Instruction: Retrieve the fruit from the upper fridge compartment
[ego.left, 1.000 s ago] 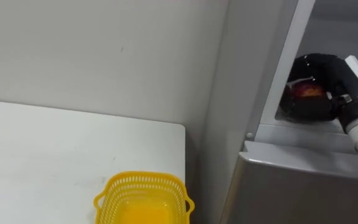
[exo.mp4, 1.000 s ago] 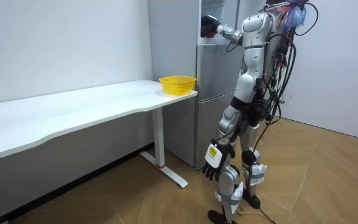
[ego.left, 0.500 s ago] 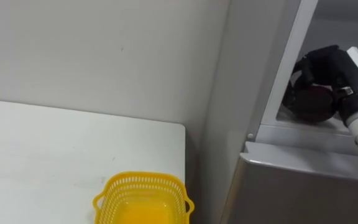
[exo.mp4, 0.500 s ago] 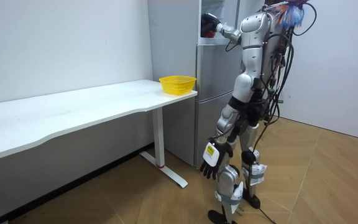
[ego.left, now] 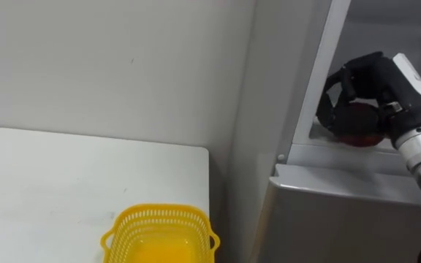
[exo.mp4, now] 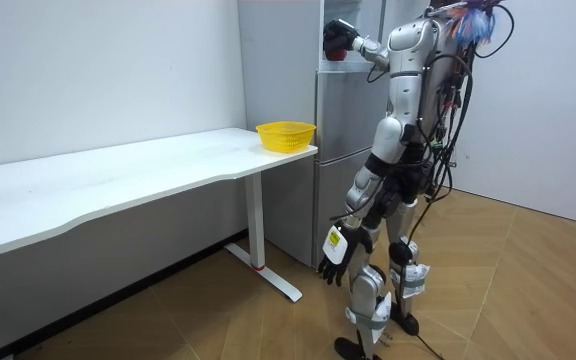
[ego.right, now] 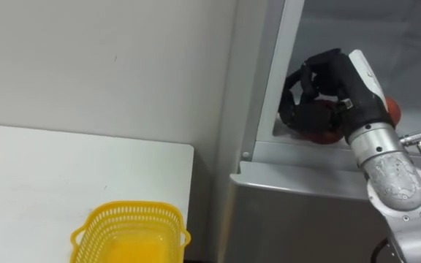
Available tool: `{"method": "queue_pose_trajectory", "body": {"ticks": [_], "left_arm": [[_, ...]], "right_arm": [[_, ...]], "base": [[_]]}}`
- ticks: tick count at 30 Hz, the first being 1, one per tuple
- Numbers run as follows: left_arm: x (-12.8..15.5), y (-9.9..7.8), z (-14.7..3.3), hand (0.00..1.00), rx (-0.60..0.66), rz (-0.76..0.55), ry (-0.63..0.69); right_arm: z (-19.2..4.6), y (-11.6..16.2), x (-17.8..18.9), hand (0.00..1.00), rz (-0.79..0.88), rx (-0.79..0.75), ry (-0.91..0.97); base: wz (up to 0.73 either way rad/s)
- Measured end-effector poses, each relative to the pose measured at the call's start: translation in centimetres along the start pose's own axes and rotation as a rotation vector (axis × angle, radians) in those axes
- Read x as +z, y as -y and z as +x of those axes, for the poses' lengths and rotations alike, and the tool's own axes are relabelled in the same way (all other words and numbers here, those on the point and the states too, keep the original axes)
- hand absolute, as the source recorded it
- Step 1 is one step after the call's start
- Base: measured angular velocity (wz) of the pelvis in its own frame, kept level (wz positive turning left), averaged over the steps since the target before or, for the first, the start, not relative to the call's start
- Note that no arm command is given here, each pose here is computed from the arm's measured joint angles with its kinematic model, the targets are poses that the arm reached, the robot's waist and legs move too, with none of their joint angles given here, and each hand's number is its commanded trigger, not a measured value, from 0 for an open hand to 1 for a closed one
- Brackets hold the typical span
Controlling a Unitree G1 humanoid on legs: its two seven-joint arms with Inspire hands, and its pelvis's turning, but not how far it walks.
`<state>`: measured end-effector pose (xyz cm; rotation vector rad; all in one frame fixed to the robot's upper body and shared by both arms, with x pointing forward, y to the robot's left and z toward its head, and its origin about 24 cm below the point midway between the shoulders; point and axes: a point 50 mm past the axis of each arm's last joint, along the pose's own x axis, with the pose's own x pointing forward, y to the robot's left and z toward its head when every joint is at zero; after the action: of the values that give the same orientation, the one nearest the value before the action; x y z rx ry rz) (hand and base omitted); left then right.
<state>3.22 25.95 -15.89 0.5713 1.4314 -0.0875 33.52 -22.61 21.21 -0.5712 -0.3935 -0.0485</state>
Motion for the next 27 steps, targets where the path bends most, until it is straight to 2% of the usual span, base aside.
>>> {"method": "queue_pose_trajectory", "body": {"ticks": [8,27], "left_arm": [[0.0,0.1,0.0,0.0,-0.017,0.001,-0.001],[0.4,0.0,0.0,0.0,-0.013,0.001,0.011]], "right_arm": [[-1.0,-0.5,-0.6,0.0,0.026,0.021,-0.01],[-1.6,-1.2,-1.4,0.0,0.082,0.029,-0.04]], "base": [[-0.01],[0.0]]}}
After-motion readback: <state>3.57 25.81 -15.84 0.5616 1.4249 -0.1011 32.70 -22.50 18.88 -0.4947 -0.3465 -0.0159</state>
